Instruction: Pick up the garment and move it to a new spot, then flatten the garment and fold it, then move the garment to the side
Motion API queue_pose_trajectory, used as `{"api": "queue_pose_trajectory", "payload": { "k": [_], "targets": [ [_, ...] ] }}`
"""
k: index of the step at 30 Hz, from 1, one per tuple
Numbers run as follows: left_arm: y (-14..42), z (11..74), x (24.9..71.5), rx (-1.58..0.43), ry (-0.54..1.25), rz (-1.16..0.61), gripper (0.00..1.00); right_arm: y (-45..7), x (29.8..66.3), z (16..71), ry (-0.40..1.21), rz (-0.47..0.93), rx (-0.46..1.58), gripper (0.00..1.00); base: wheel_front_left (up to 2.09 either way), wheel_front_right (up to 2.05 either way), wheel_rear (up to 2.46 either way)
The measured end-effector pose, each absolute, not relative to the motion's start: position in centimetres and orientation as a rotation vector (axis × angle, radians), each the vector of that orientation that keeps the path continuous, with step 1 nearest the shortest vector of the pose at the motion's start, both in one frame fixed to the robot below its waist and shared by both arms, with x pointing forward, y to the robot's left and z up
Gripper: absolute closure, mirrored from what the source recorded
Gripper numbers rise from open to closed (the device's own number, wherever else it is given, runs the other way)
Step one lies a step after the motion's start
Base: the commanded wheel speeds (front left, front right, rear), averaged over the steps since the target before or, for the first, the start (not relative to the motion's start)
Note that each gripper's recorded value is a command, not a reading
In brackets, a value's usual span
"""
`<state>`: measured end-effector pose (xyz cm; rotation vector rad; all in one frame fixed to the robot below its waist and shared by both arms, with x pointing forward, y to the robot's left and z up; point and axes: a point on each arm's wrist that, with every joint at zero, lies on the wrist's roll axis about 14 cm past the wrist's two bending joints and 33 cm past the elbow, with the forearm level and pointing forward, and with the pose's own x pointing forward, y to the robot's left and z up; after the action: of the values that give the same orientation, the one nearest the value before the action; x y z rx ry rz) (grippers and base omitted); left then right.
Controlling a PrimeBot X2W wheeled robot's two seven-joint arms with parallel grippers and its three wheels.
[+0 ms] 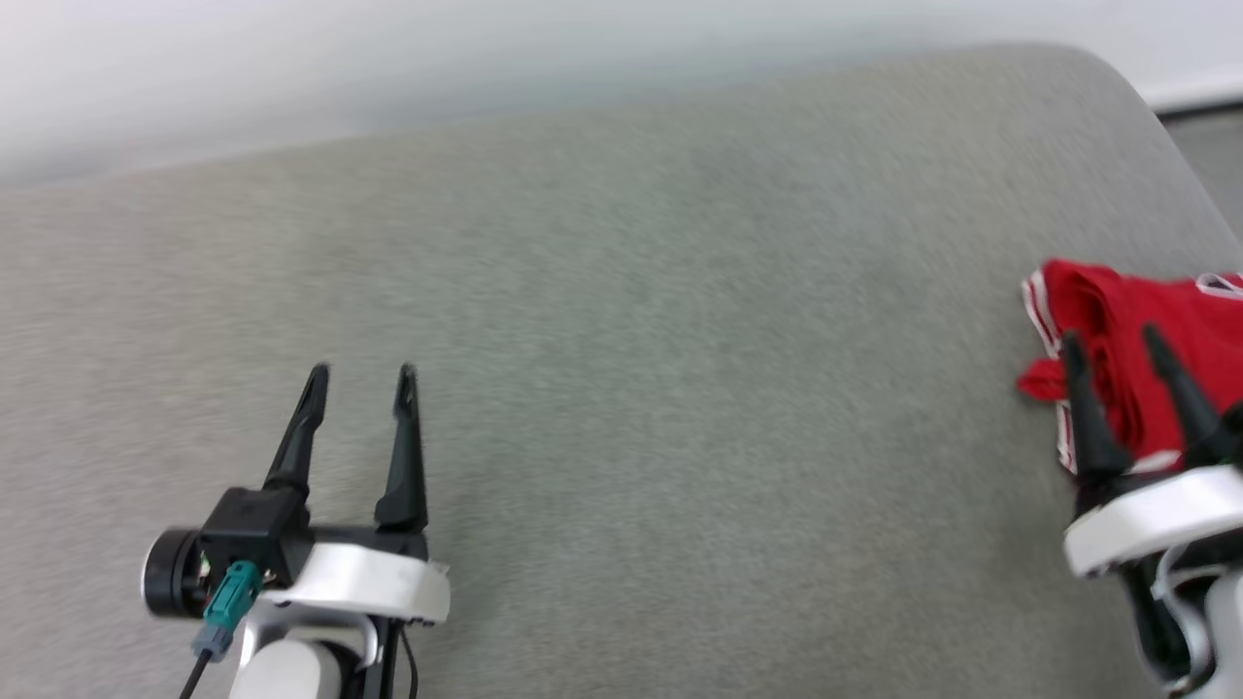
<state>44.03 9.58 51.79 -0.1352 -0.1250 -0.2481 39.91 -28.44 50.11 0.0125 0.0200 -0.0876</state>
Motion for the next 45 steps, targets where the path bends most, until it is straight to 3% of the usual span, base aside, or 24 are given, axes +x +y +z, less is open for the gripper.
{"api": "queue_pose_trajectory", "payload": {
  "k": [6, 15, 21, 44, 45],
  "targets": [
    [14.8, 52.2, 41.3, -0.099, -0.121, -0.093, 0.00, -22.7, 39.6, 52.4, -0.031, 0.042, 0.055, 0.00, 0.00, 0.00, 0.00],
    [19.6, 53.3, 36.9, -0.046, -0.147, 0.032, 0.00, -19.5, 37.4, 54.6, -0.063, 0.120, 0.061, 0.00, 0.00, 0.00, 0.00],
    [19.7, 53.5, 35.1, -0.058, -0.156, 0.025, 0.00, -18.6, 36.1, 55.4, -0.068, 0.140, 0.060, 0.00, 0.00, 0.00, 0.00],
    [19.3, 52.4, 35.4, -0.059, -0.126, 0.004, 0.00, -18.6, 35.6, 55.5, -0.067, 0.120, 0.063, 0.00, 0.00, 0.00, 0.00],
    [19.2, 52.1, 35.4, -0.062, -0.117, 0.005, 1.00, -18.6, 35.6, 55.3, -0.061, 0.119, 0.064, 1.00, 0.00, 0.00, 0.00]
  ]
}}
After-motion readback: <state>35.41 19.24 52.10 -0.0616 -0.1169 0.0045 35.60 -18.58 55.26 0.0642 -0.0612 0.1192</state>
